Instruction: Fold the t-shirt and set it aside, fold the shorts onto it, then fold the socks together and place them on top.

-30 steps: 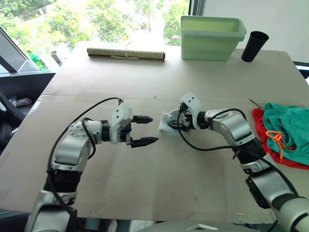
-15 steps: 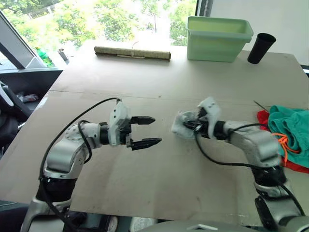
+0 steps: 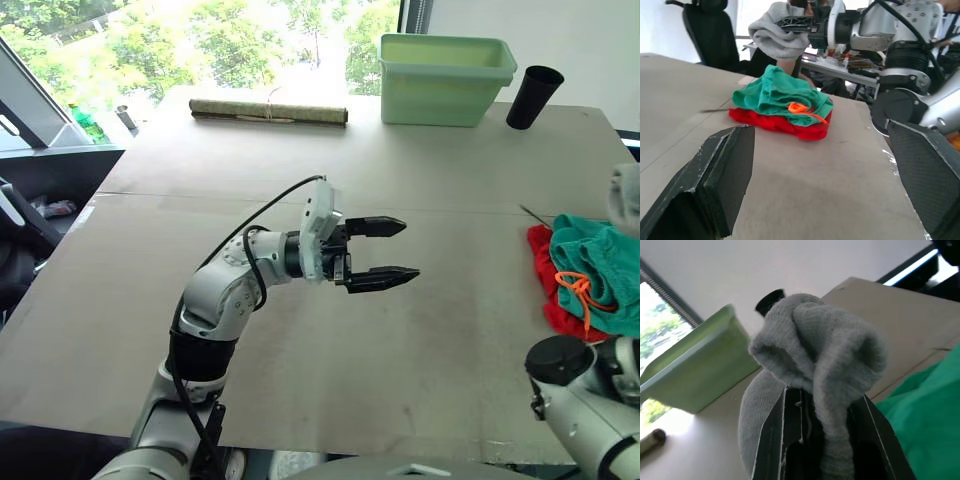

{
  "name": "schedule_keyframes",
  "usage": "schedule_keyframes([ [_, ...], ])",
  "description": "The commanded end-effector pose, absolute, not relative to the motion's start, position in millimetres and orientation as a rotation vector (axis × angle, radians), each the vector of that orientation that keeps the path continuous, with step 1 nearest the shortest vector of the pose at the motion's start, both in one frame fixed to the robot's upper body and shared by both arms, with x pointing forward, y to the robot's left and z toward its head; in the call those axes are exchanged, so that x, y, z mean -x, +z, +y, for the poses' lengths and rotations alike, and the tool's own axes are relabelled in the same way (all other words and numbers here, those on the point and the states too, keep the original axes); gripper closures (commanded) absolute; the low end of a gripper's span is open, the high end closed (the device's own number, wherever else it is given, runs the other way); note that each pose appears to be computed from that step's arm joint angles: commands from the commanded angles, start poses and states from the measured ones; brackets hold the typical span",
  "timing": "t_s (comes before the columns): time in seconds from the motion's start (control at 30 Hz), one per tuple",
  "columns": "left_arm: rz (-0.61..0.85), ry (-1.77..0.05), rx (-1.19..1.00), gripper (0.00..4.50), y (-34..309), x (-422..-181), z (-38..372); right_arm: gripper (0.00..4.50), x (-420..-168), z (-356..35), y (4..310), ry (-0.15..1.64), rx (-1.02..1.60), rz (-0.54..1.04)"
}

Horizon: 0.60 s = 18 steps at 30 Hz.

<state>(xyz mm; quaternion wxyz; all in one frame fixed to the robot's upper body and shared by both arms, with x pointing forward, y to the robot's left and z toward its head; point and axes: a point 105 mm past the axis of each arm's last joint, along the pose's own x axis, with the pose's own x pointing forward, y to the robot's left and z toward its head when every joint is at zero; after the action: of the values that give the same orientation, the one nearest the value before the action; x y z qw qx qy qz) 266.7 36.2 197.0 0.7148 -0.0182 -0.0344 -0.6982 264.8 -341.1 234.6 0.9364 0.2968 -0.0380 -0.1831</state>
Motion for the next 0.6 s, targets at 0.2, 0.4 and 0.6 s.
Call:
schedule_keyframes([
  [0.2, -0.155, -1.6, 0.029, 0.0, 217, -260, 34, 4.47, -261, -366, 176, -0.572, -0.726, 0.151],
  [0.4, -0.137, -1.584, 0.022, 0.0, 213, -259, 36, 2.2, -261, -372, 144, -0.656, -0.774, 0.279],
  [0.6, -0.117, -1.557, 0.024, 0.0, 208, -262, 39, 0.04, -243, -373, 173, -0.598, -0.299, 0.234],
])
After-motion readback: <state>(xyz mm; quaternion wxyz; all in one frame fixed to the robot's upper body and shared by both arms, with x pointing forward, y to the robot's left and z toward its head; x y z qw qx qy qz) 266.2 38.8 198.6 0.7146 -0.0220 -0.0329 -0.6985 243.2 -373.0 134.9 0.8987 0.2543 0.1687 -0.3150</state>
